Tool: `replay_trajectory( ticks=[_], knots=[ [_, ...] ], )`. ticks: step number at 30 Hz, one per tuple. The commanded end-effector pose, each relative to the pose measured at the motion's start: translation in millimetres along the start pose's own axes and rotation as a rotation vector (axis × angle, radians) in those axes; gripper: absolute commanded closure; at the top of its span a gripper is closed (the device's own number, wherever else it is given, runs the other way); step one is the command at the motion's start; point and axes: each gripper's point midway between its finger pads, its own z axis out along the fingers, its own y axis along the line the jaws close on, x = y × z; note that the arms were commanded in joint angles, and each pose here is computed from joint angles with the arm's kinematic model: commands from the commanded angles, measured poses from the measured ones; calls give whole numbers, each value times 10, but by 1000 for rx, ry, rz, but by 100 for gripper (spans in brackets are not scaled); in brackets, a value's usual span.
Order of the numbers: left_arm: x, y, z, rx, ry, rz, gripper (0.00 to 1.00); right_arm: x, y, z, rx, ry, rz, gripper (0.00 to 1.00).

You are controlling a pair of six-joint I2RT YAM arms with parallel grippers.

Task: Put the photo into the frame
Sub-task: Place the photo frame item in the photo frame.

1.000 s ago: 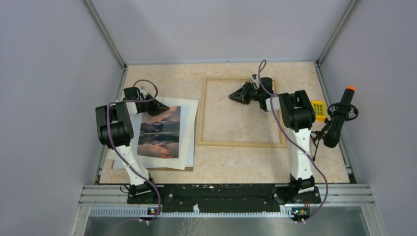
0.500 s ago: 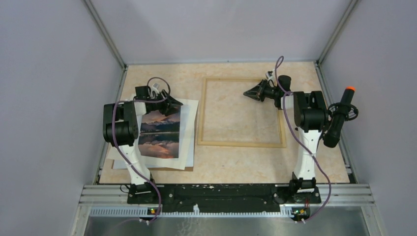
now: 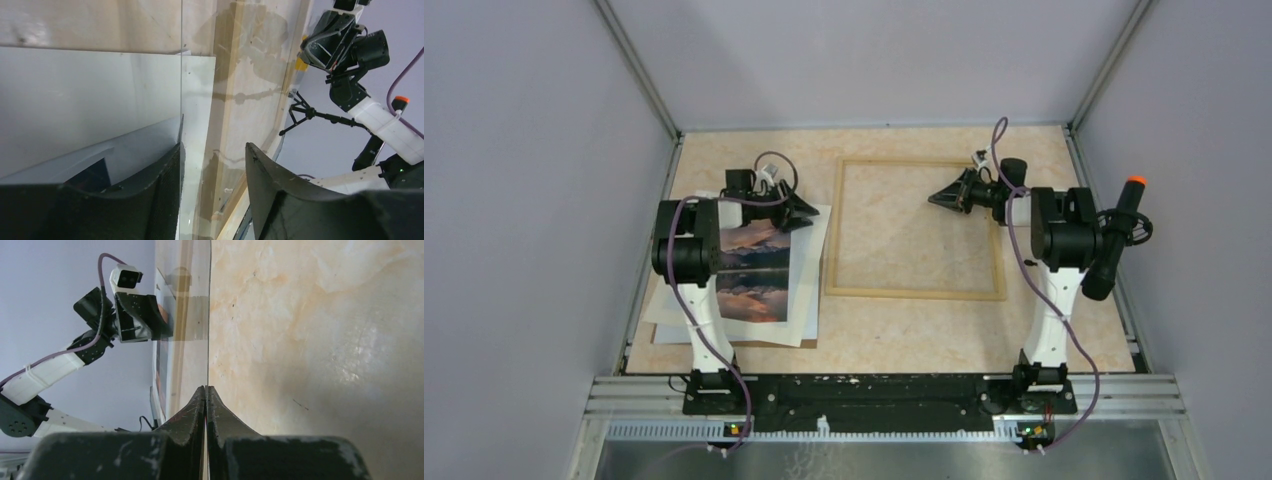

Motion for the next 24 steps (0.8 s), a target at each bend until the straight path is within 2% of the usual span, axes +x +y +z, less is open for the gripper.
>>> replay_trajectory(
  ticks=[1, 10, 17, 24],
  knots=[
    [-14, -155, 58, 89, 32, 62, 51, -143, 320, -195, -63, -26, -115, 100],
    [128, -413, 199, 189, 82, 133, 73, -181, 263, -374, 3, -17, -166, 100],
    [197, -609, 338, 253, 88, 189, 86, -249, 199, -457, 42, 0, -209, 100],
    [225, -626, 437, 307, 59, 254, 89, -526, 259, -709, 26, -62, -239, 100]
  ],
)
